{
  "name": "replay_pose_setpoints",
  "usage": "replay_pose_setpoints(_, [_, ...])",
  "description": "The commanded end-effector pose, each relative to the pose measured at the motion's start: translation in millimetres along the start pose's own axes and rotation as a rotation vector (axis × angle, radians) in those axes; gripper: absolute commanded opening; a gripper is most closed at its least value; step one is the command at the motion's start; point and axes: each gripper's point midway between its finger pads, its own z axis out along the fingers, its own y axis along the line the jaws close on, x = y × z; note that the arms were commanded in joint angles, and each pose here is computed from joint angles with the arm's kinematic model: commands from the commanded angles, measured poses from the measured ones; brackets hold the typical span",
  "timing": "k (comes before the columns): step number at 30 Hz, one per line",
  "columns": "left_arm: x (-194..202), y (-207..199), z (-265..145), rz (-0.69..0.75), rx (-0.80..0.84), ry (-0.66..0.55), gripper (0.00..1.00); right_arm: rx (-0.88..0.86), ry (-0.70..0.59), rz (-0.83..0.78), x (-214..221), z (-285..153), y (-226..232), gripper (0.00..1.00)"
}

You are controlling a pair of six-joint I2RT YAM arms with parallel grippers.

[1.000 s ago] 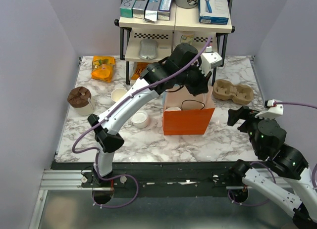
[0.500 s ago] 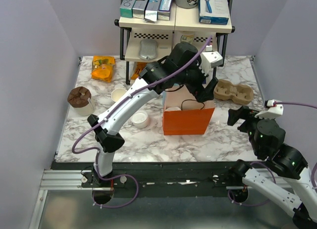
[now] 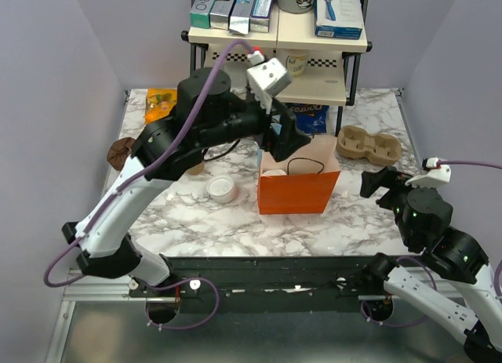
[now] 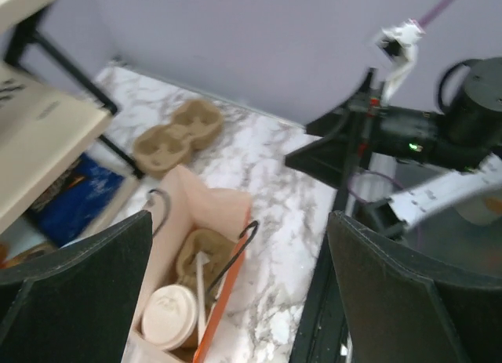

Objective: Pack the takeout coffee

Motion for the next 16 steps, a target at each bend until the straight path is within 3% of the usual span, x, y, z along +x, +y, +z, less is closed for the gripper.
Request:
replay_pose_setpoints(1, [11.9, 71.9, -40.4, -0.123, -0.495, -0.081, 0.99, 0.030, 0.006, 0.033, -2.4, 0.9, 0.0, 1.00])
replay_pose_setpoints(2, [10.6, 82.1, -69.2, -0.155, -0.604, -0.129, 0.99, 0.033, 0.012, 0.036, -0.3, 1.7, 0.0, 1.00])
replay_pose_setpoints(3, [42.6, 106.7, -80.8, -0.239, -0.781, -0.114, 0.99, 0.036, 0.017, 0.033, 1.2, 2.9, 0.5, 1.00])
replay_pose_setpoints(5, [61.4, 117.0, -116.2, -0.307, -0.912, -0.153, 0.99, 0.051, 0.025, 0.022, 4.4, 6.0, 0.5, 1.00])
replay_pose_setpoints(6, [94.5, 131.0, -126.9, -0.324, -1.017, -0.104, 0.99, 0.059, 0.031, 0.015, 7.2, 7.1, -0.4, 1.00])
replay_pose_setpoints(8, [109.5, 131.7, -146.5, -0.418, -1.056, -0.143, 0.99, 0.062, 0.050, -0.002, 12.4, 9.9, 1.4, 1.00])
replay_pose_setpoints(16, [178.7, 136.5, -167.5, -0.503, -1.130, -0.044, 0.99, 0.073, 0.087, -0.020, 29.3, 17.0, 2.2, 1.00])
